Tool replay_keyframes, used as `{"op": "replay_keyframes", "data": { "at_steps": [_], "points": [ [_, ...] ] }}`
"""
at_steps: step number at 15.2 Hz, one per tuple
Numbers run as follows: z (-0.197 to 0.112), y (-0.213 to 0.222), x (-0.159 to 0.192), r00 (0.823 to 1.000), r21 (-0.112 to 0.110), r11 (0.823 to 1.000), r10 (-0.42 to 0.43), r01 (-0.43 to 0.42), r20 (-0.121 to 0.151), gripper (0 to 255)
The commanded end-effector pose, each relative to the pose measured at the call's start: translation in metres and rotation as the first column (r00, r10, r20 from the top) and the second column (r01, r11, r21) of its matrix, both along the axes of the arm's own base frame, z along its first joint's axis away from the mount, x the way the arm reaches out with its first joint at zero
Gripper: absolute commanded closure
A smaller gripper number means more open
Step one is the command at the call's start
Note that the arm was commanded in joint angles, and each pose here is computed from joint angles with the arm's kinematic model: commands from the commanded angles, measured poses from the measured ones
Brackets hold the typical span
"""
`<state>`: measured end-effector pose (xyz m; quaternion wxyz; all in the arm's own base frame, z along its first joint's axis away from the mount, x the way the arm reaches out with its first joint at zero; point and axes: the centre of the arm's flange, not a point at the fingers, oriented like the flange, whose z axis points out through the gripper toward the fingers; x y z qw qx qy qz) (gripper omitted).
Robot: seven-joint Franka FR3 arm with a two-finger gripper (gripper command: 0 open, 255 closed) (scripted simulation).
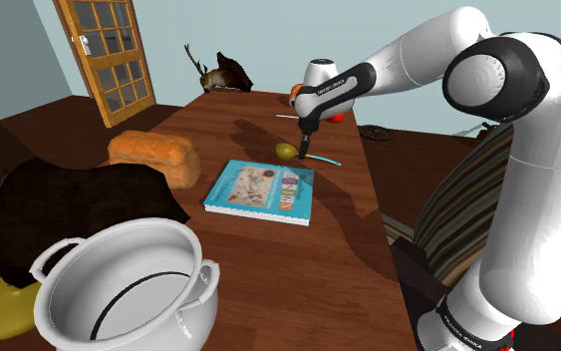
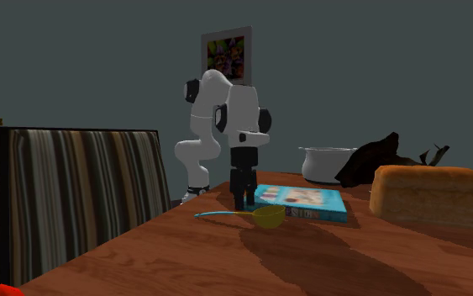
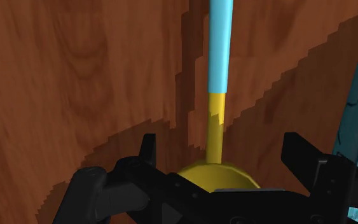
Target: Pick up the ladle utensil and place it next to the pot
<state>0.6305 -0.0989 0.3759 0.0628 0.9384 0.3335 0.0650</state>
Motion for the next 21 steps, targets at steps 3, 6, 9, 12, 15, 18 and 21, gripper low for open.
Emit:
{"op": "replay_keyframes", "data": {
  "at_steps": [3, 6, 9, 12, 15, 18, 21],
  "points": [
    [-0.02, -0.002, 0.004, 1.0, 0.0, 1.0, 0.002, -0.002, 0.001, 0],
    [-0.028, -0.003, 0.006, 1.0, 0.0, 1.0, 0.002, -0.002, 0.001, 0],
    [-0.028, -0.003, 0.006, 1.0, 0.0, 1.0, 0.002, -0.002, 0.001, 0],
    [-0.028, -0.003, 0.006, 1.0, 0.0, 1.0, 0.002, -0.002, 0.001, 0],
    [-0.028, -0.003, 0.006, 1.0, 0.0, 1.0, 0.002, -0.002, 0.001, 255],
    [-0.028, -0.003, 0.006, 1.0, 0.0, 1.0, 0.002, -0.002, 0.001, 255],
    [-0.028, -0.003, 0.006, 1.0, 0.0, 1.0, 0.002, -0.002, 0.001, 255]
  ]
}}
